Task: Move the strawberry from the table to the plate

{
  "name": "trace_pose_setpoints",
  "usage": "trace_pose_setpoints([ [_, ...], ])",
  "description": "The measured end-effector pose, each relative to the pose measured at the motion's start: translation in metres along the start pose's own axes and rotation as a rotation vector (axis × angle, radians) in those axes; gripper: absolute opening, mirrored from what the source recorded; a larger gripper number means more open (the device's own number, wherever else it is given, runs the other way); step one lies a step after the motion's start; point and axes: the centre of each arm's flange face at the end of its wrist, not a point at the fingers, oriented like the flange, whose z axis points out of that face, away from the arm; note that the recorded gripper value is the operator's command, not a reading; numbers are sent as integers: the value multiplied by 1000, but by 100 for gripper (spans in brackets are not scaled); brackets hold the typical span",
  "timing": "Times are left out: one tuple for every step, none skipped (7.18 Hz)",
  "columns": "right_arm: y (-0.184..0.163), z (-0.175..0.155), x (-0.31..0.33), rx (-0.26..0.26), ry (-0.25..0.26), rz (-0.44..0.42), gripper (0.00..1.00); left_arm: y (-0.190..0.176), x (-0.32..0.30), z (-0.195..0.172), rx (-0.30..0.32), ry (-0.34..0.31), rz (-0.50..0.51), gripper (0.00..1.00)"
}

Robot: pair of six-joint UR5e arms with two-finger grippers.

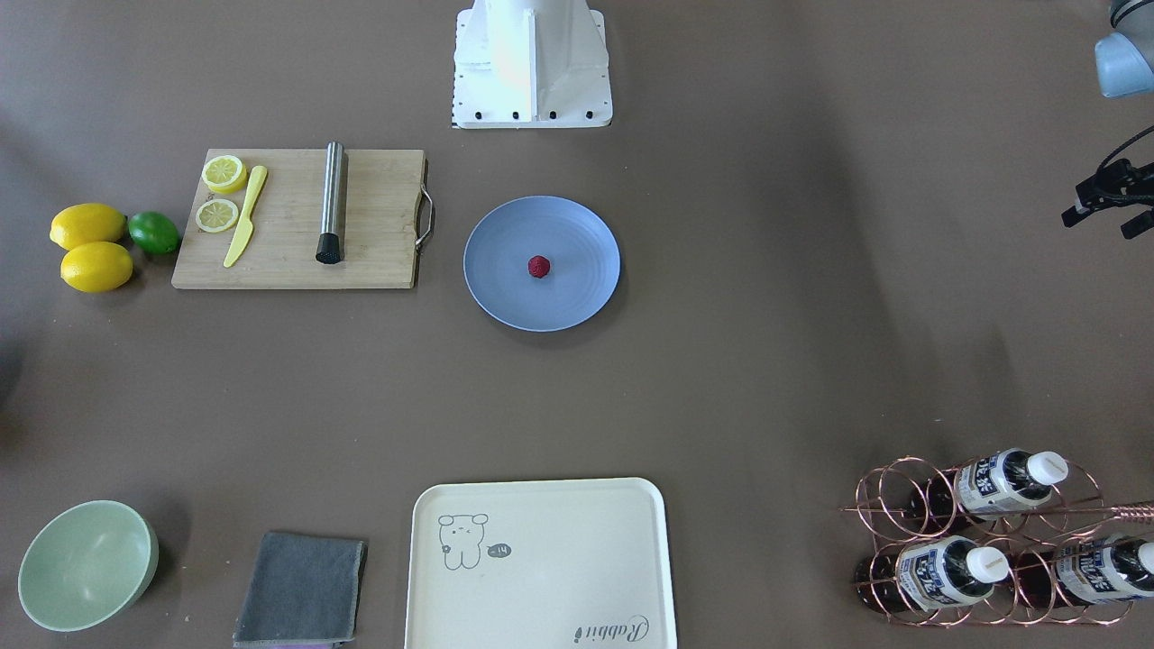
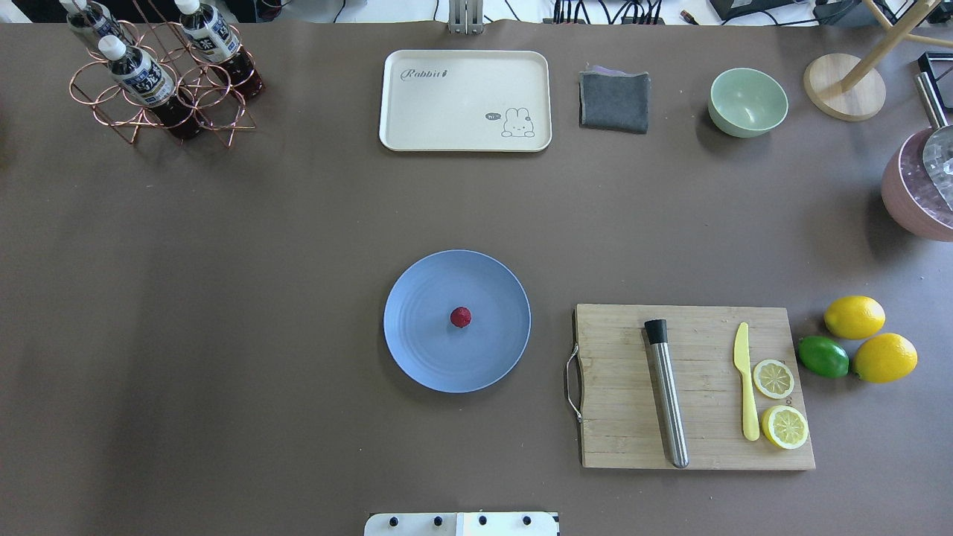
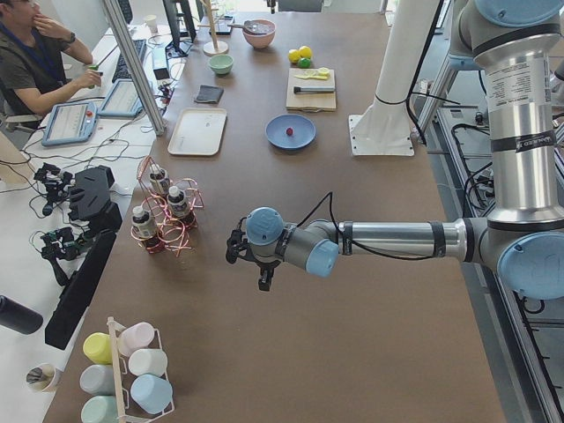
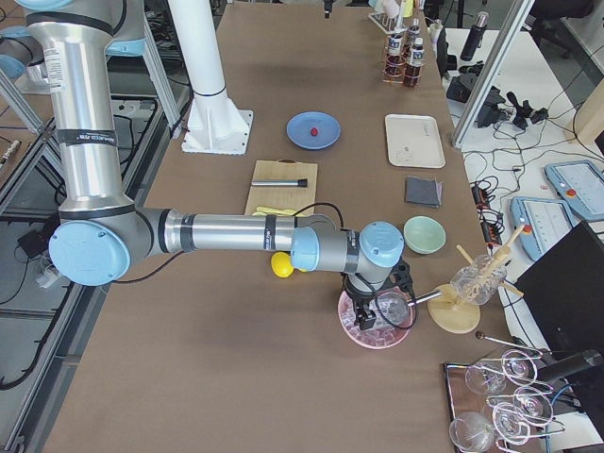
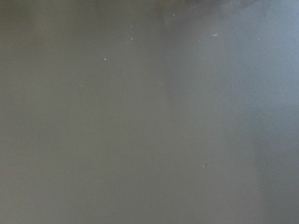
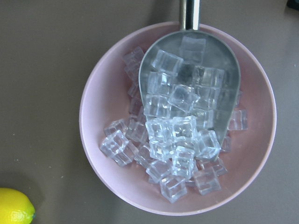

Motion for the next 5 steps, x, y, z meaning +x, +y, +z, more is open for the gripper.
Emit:
trace_pose_setpoints([
  [10, 1, 13, -4, 1, -7, 100, -4, -19, -14, -12, -56, 24, 97],
  [17, 3, 22, -8, 2, -7, 100, -11, -31, -30, -23, -94, 37, 97],
  [22, 4, 28, -11, 4, -3, 100, -17, -38, -43, -34, -118, 34, 97],
  [27, 6, 31, -15, 3, 1, 100, -23, -40, -52, -38, -135, 25, 98],
  [28, 7, 32, -15, 4, 1, 100, -27, -38, -58, -31, -150, 30, 98],
])
